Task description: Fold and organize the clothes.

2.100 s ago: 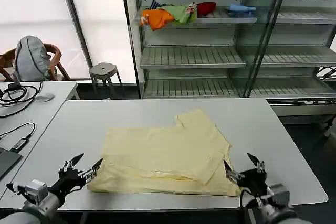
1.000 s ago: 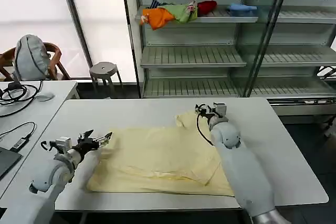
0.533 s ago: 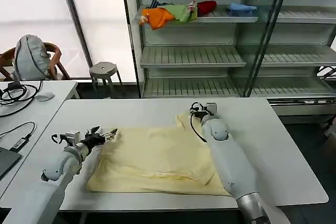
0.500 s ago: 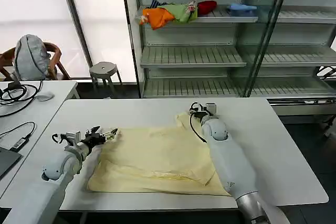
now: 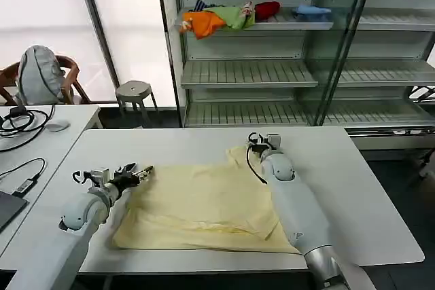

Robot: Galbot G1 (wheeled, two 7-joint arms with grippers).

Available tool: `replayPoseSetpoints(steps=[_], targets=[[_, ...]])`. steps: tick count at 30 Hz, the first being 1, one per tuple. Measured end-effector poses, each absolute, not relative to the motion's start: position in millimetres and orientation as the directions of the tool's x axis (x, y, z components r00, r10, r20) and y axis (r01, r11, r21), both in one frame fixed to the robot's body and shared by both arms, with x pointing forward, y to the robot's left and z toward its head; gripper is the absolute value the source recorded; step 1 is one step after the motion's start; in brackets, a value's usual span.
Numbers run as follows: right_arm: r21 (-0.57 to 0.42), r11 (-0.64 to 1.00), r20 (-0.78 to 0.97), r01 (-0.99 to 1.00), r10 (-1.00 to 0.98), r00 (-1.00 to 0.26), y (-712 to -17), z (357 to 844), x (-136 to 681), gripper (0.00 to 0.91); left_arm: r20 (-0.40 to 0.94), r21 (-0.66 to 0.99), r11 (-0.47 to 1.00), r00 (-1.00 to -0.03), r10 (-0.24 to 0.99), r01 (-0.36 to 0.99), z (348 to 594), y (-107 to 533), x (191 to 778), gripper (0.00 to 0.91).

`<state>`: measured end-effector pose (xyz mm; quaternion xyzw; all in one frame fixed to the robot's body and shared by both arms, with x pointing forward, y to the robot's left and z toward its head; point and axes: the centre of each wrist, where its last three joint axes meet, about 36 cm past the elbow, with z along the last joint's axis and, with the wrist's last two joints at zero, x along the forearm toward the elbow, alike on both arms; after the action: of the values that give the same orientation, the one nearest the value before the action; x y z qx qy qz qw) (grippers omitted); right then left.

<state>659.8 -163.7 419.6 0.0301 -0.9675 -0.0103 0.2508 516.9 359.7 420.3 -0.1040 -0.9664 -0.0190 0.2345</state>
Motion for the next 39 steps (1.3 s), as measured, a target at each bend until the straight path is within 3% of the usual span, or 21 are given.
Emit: replayPoseSetpoints(steps=[20,39], targets=[[0.045,0.997,0.484,-0.067,-0.081,-0.871,-167.9,419.8,645.7,0.000,0.442,-0.028,0.972,-0.869,0.220,0.232,418.2,359.8,513.3,0.020],[0.076,0.990,0.365,-0.120,-0.140,-0.921,-189.6,465.0,581.9,0.000,0.378,-0.049,0.967,-0.892,0.249,0.249,434.8,364.6,477.9,0.020]])
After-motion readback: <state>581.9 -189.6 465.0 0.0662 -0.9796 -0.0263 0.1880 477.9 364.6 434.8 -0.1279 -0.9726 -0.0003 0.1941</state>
